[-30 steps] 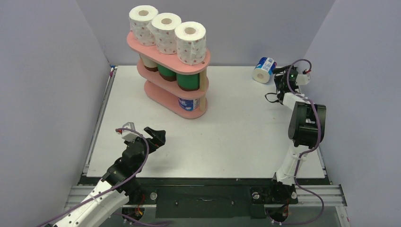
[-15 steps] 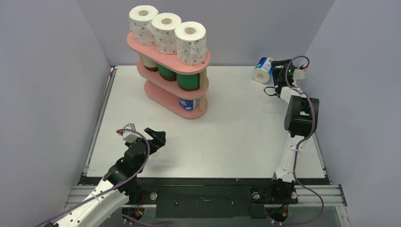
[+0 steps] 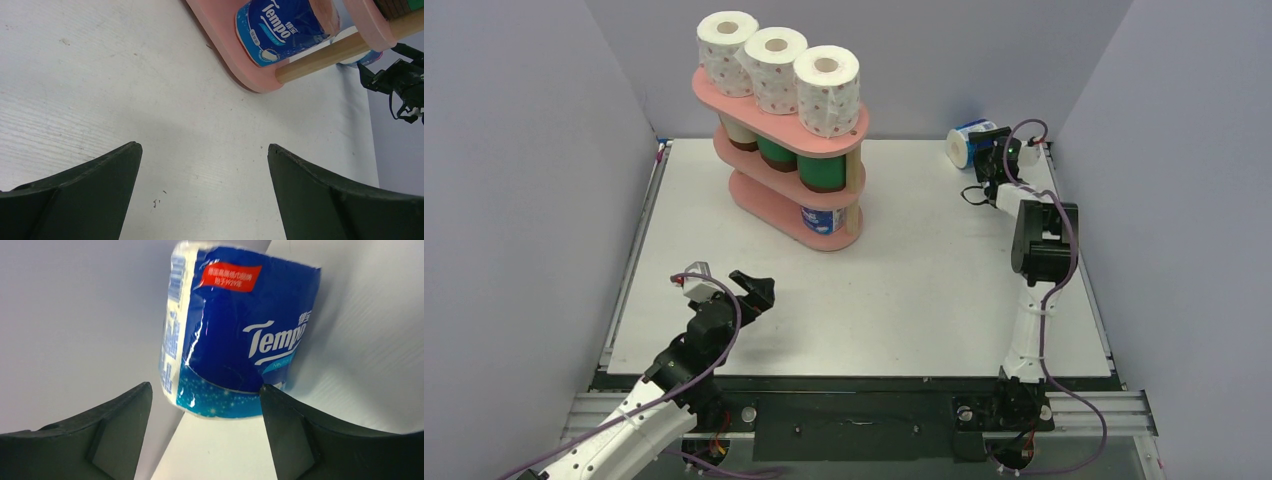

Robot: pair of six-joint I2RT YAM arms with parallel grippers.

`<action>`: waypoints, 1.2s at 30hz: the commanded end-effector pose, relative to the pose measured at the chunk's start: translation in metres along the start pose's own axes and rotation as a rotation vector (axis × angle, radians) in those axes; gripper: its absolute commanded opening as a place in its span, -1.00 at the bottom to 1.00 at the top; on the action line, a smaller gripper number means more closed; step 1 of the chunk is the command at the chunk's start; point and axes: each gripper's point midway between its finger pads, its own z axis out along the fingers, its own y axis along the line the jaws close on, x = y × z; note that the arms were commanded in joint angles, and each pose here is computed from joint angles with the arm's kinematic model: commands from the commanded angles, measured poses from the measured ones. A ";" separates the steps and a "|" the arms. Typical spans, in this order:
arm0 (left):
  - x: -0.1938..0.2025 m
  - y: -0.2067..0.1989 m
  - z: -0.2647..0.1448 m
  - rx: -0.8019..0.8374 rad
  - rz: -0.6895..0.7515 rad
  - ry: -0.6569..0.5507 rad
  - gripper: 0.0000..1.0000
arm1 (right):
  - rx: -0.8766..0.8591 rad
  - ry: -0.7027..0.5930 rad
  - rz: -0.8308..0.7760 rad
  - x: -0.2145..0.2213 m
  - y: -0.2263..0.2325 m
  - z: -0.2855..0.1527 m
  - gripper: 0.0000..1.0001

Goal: Place and organize the paper towels onto the shelf
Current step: Adjust the paper towel at the corner of the board.

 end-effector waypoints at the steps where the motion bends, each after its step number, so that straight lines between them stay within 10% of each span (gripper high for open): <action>1: -0.005 -0.004 0.002 0.021 -0.020 -0.028 0.95 | -0.094 0.034 -0.011 0.018 0.041 -0.001 0.49; 9: -0.001 -0.006 0.004 0.027 -0.024 -0.013 0.95 | -0.156 0.076 -0.036 0.028 0.064 -0.022 0.48; 20: 0.004 -0.010 0.008 0.038 -0.029 0.002 0.95 | -0.155 -0.094 -0.155 -0.060 0.057 -0.054 0.48; 36: 0.004 -0.004 0.011 -0.005 -0.003 0.002 0.95 | -0.127 -0.127 -0.225 -0.109 0.038 -0.002 0.57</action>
